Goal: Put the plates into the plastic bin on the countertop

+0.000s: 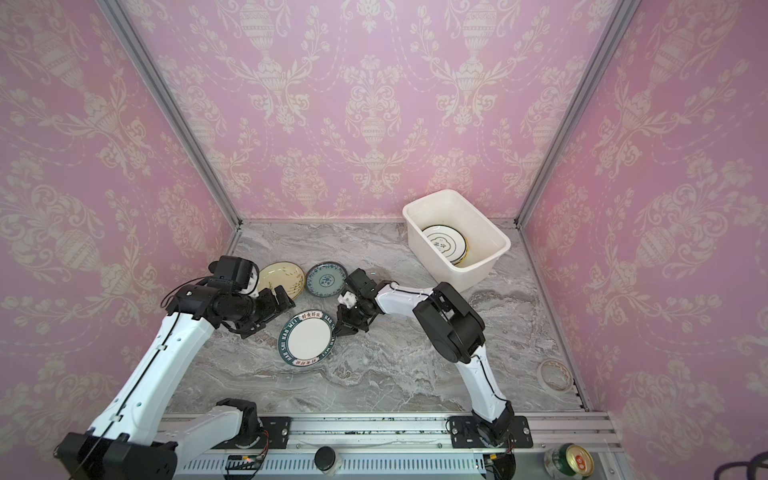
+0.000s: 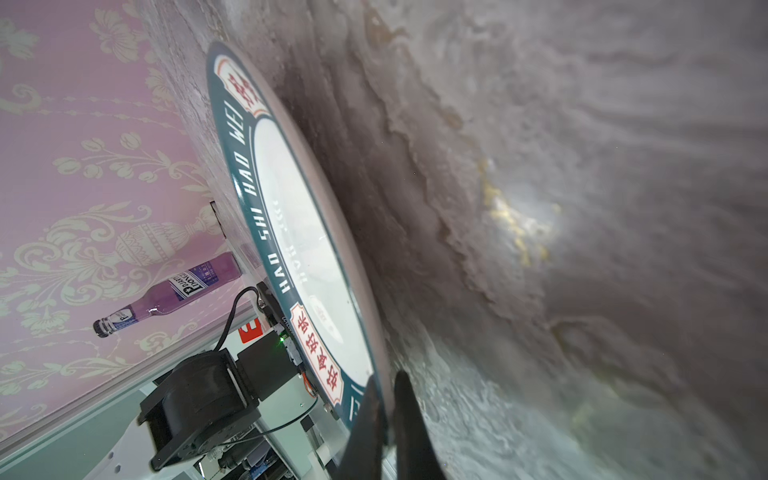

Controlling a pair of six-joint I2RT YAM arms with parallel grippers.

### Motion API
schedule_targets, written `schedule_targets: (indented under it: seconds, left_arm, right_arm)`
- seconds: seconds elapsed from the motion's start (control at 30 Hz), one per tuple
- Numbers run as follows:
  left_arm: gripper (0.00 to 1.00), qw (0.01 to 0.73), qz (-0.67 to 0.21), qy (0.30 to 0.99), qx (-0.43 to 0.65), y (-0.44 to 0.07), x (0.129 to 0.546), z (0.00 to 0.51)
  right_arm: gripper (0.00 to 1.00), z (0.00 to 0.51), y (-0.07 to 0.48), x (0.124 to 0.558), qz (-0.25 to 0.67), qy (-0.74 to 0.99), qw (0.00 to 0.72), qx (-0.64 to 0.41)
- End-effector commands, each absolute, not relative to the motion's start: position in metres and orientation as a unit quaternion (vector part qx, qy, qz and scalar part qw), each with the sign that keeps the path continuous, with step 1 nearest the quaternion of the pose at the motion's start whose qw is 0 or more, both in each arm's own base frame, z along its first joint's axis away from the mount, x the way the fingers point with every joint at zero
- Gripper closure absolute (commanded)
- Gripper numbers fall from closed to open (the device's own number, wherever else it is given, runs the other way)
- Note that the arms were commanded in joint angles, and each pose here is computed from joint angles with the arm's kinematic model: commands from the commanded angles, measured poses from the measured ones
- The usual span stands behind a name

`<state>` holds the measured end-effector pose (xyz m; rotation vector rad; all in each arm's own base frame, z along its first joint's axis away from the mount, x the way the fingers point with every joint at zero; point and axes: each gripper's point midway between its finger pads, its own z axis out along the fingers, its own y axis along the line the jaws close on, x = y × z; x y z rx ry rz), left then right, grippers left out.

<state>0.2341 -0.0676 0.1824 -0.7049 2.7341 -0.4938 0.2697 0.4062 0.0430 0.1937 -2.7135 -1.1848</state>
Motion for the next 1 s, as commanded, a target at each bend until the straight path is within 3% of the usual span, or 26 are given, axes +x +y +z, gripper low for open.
schedule_targets:
  seconds: [0.0, 0.63, 0.97]
  left_arm:
    - [0.01, 0.077, -0.178, 0.953, -0.231, -0.074, 0.212, 0.159]
    - [0.02, -0.01, -0.249, 0.942, -0.225, -0.103, 0.191, 0.095]
    - [0.16, -0.001, -0.281, 0.935, -0.217, -0.112, 0.197, 0.097]
  right_arm:
    - [1.0, 0.048, 0.385, 0.253, -0.38, -0.915, 0.109, 0.075]
    - [1.0, 0.104, 0.373, 0.249, -0.44, -0.891, 0.094, 0.065]
    - [1.0, 0.132, 0.377, 0.256, -0.477, -0.872, 0.086, 0.066]
